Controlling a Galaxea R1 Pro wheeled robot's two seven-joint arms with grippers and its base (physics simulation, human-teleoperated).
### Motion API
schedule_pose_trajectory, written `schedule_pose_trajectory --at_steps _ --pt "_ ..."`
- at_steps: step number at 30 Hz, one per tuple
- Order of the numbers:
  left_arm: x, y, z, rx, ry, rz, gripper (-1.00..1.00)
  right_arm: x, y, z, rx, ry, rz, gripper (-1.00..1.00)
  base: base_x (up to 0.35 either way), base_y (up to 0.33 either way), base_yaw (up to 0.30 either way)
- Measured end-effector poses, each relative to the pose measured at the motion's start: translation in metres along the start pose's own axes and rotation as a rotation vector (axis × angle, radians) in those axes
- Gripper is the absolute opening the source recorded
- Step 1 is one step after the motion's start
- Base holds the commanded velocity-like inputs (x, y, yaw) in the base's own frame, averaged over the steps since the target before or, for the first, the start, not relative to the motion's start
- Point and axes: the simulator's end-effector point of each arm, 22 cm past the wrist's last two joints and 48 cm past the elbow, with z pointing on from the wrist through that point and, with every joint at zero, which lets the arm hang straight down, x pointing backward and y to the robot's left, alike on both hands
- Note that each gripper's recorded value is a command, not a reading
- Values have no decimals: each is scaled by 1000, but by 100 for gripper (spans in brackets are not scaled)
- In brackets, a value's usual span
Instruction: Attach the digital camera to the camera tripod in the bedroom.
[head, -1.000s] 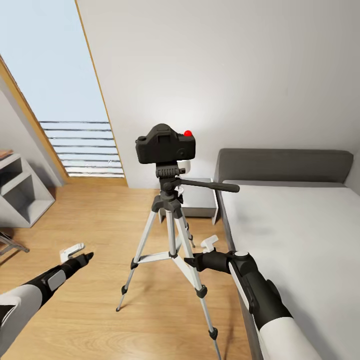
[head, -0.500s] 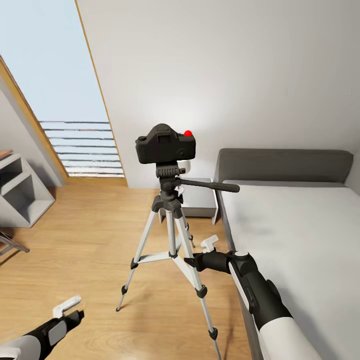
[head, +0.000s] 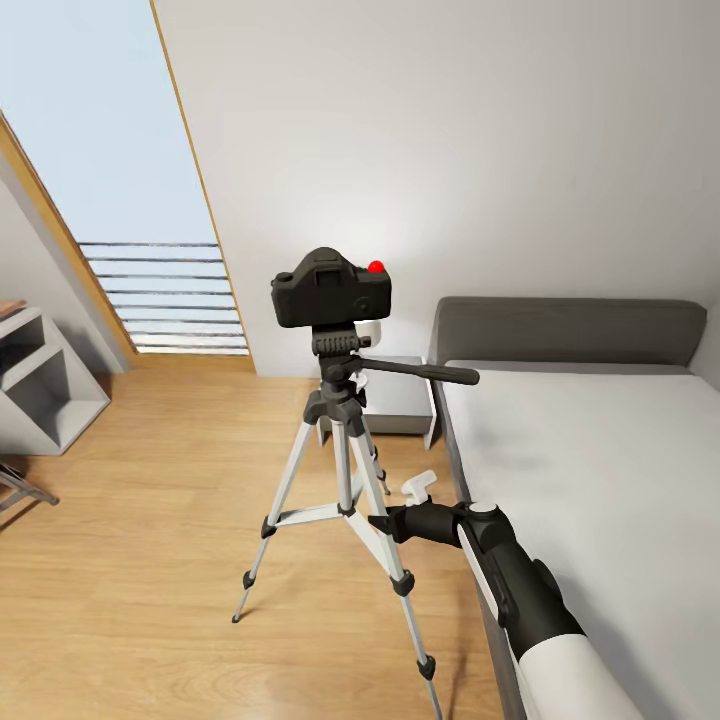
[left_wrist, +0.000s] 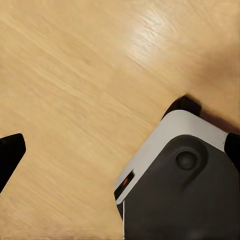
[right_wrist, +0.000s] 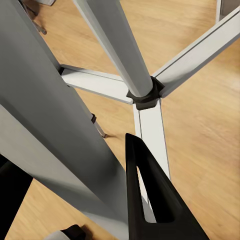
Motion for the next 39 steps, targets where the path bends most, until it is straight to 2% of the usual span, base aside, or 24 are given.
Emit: schedule_pose_trajectory --at_steps 8,16,20,25,30,39 --pt "70 27 4 -33 88 28 100 0 0 0 0 0 0 -100 0 0 0" --pt "130 20 1 -22 162 48 100 0 0 0 0 0 1 -100 0 0 0" --pt "149 13 -1 -13 170 49 100 1 -6 -8 -3 14 -2 -100 0 0 0" --pt "158 19 -2 -20 177 51 100 2 -7 -10 -6 14 3 -100 0 0 0" --pt "157 20 -1 -21 157 48 100 -1 0 -3 3 10 6 -100 0 0 0" --pt "152 20 0 -21 131 44 100 -5 0 -1 13 -10 38 -100 0 0 0"
